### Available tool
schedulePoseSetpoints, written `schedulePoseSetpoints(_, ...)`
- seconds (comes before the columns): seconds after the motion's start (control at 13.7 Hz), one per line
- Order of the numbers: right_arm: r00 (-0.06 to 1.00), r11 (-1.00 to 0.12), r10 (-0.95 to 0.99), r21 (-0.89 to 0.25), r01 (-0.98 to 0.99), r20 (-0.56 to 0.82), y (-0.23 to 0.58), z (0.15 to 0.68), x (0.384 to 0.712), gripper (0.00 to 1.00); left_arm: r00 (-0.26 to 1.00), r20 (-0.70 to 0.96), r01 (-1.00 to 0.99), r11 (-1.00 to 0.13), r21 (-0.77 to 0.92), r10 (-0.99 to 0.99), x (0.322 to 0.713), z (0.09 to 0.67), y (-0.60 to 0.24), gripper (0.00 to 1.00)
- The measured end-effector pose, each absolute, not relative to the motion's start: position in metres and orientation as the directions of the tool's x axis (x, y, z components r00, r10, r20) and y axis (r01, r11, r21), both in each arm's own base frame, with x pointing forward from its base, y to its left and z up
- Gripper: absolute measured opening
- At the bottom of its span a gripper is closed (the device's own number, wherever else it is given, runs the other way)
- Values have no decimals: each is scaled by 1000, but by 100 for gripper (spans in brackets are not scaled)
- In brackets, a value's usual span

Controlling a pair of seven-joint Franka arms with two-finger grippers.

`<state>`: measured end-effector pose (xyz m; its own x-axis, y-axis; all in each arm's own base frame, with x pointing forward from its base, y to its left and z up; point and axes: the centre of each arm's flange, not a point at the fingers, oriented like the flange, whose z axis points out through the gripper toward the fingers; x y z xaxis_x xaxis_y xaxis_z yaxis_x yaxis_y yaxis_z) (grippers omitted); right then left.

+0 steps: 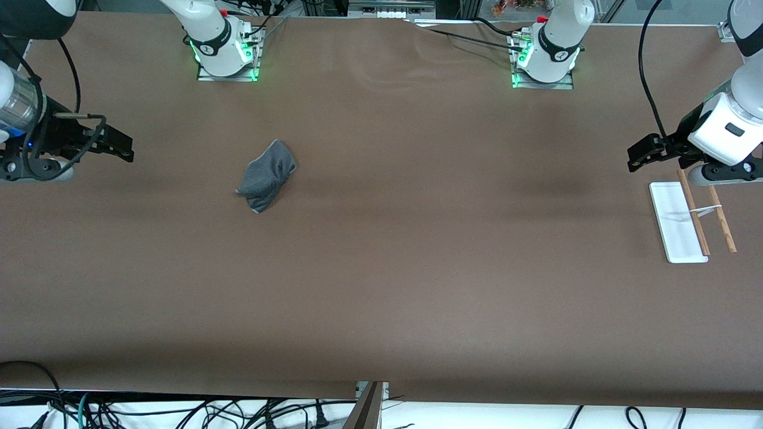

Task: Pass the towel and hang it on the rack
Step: 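Reach the right gripper down to the grey towel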

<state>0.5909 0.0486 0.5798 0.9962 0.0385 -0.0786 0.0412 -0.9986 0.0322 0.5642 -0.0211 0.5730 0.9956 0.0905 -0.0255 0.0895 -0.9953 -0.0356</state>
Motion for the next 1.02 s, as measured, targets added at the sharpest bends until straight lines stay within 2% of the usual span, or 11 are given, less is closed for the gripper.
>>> schedulePoseSetpoints(0.22,991,-996,81,12,83,-103,64,533,611,100,996,-22,89,-995,-35,90,564,575,-22,100)
schedulePoseSetpoints(0.59,960,-966,258,-41,255,-112,105,427,636,100,996,-20,88,-996,-35,88,565,575,-22,100)
schedulePoseSetpoints(0.73,951,-957,288,-59,283,-108,121,386,634,100,996,-20,87,-996,-35,88,565,575,-22,100)
schedulePoseSetpoints(1.02,925,-937,349,-86,339,-152,151,328,603,100,996,-21,87,-996,-35,88,565,575,-22,100)
